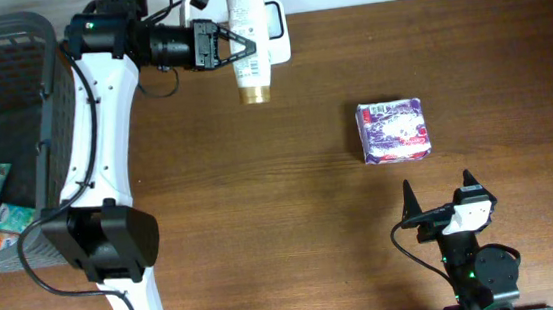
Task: Scan the item barcode
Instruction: 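Lift the Pantene tube and hold it up at the scanner window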
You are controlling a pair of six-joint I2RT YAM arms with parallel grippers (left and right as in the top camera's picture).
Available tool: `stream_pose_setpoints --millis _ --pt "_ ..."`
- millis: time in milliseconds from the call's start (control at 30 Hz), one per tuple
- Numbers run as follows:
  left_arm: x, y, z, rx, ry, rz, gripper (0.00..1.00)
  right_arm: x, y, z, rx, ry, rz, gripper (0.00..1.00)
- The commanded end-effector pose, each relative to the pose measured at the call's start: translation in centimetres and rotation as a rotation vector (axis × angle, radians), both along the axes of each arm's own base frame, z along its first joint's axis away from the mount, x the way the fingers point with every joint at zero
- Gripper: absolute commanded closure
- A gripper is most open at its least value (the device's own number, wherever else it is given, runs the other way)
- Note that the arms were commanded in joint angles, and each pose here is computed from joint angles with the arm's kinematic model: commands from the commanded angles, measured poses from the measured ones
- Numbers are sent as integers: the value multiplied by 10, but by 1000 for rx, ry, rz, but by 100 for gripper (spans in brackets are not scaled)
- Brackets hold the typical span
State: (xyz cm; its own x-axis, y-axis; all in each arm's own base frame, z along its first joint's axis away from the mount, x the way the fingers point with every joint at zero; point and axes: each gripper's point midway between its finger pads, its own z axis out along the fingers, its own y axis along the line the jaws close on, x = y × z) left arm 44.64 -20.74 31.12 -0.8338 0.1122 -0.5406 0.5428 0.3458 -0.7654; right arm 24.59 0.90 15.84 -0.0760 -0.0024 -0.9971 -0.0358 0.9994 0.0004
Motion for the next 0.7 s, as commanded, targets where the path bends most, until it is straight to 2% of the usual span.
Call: stream_pose_setpoints --millis 0,167,333,600,667 --pt "0 6 12 23 -63 12 98 0 -3 -4 -1 6 -12 1" --pt "-1 2 11 28 -64 7 99 0 -3 -4 -1 6 -12 1" --pt "7 9 -6 136 -64 64 99 0 -3 -4 -1 6 -12 1" --pt "6 4 -11 168 -65 63 100 0 -3 -4 -1 6 -12 1" --pt "6 0 -18 217 -67 72 100 0 -3 -4 -1 6 -12 1"
